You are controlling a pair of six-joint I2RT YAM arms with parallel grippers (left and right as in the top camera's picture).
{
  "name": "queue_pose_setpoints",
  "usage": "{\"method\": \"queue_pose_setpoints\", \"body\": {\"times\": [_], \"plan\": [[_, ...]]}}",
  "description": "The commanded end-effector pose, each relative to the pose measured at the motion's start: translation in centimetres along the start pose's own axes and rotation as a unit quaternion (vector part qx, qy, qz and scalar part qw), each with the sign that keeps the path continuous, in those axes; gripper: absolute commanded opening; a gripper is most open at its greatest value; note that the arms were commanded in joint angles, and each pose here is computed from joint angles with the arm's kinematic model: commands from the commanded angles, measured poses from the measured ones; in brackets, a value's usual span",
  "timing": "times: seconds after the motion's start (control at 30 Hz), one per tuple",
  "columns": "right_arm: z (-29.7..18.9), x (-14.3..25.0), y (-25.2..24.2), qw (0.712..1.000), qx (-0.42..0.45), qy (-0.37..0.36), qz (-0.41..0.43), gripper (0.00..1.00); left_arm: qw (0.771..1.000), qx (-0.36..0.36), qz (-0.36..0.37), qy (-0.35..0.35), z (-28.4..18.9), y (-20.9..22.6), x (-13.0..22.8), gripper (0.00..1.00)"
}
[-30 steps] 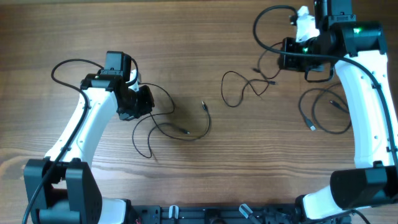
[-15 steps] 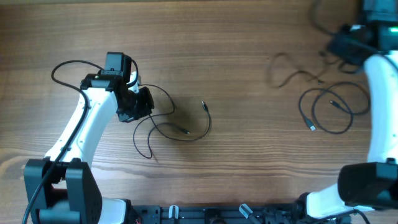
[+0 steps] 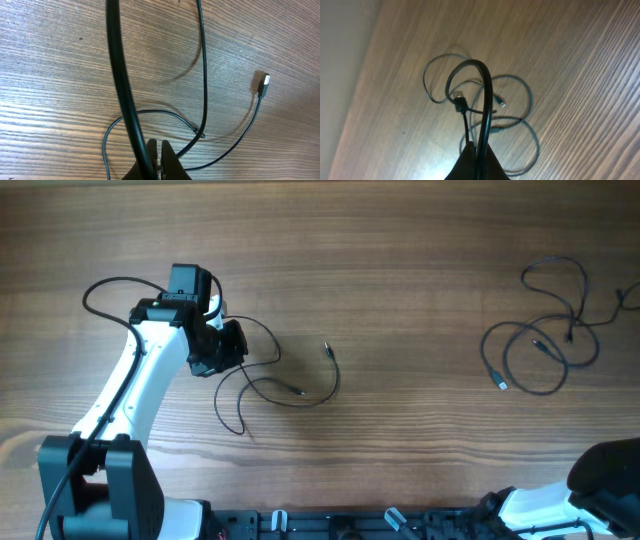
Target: Untangle cables
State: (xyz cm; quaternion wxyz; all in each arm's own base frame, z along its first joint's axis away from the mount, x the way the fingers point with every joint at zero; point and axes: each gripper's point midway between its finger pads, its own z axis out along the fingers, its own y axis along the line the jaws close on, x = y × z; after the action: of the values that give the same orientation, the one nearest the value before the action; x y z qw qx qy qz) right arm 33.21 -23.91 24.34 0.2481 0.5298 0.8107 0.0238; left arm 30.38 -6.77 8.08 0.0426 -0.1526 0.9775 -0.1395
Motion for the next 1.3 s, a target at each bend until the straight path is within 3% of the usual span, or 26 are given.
{"method": "queue_pose_setpoints", "body": {"times": [0.0, 0.03, 0.1, 0.17, 0.23, 0.43, 0.6, 0.77, 0.93, 1.1, 1.13, 1.17, 1.23, 1.27], "plan": [[2.2, 1.9, -1.3, 0.999, 0.026, 0.035, -0.01, 0.45, 1.0, -0.001, -0.001, -0.008, -0.5, 0.0, -0.2, 0.04], [2.6, 2.1, -1.5, 0.999, 0.027, 0.038, -0.01, 0.7, 1.0, -0.002, -0.001, -0.008, -0.5, 0.0, -0.2, 0.04], [3.2, 2.7, -1.8, 0.998, 0.031, 0.046, -0.01, 0.82, 1.0, -0.002, -0.002, -0.007, -0.5, 0.0, -0.2, 0.04], [3.7, 3.1, -2.0, 0.998, 0.032, 0.054, -0.009, 0.86, 1.0, -0.002, -0.001, -0.008, -0.5, 0.0, -0.2, 0.04], [4.0, 3.6, -1.7, 0.997, 0.021, 0.064, -0.022, 0.88, 1.0, -0.002, -0.001, -0.008, -0.5, 0.0, -0.2, 0.04], [3.6, 5.8, 2.9, 0.981, -0.123, 0.115, -0.095, 0.9, 1.0, -0.001, -0.001, -0.008, -0.5, 0.0, -0.2, 0.04], [3.1, 7.9, 5.4, 0.967, -0.165, 0.139, -0.139, 0.91, 1.0, 0.012, 0.002, -0.015, -0.5, -0.6, -0.6, 0.04], [2.7, 11.6, 8.1, 0.944, -0.181, 0.166, -0.222, 0.92, 0.989, 0.143, 0.028, -0.02, -1.3, -5.5, -1.4, 0.04], [1.7, 16.8, 10.7, 0.901, -0.2, 0.202, -0.328, 0.94, 0.943, 0.316, 0.109, -0.01, -3.9, -12.8, -0.6, 0.04], [0.6, 22.3, 12.8, 0.853, -0.207, 0.229, -0.422, 0.94, 0.924, 0.339, 0.18, -0.005, -3.9, -16.2, 1.7, 0.05], [0.5, 23.1, 13.1, 0.847, -0.203, 0.229, -0.434, 0.94, 0.922, 0.332, 0.199, -0.006, -3.6, -16.6, 2.2, 0.2], [0.4, 24.0, 13.4, 0.84, -0.199, 0.229, -0.45, 0.94, 0.925, 0.318, 0.21, -0.008, -3.1, -16.7, 2.5, 0.42], [0.0, 25.5, 14.0, 0.828, -0.2, 0.231, -0.47, 0.94, 0.938, 0.271, 0.217, -0.016, -1.8, -16.2, 2.8, 0.77], [-0.2, 26.2, 14.3, 0.822, -0.203, 0.233, -0.478, 0.95, 0.946, 0.242, 0.216, -0.022, -1.2, -15.6, 2.7, 0.83]]}}
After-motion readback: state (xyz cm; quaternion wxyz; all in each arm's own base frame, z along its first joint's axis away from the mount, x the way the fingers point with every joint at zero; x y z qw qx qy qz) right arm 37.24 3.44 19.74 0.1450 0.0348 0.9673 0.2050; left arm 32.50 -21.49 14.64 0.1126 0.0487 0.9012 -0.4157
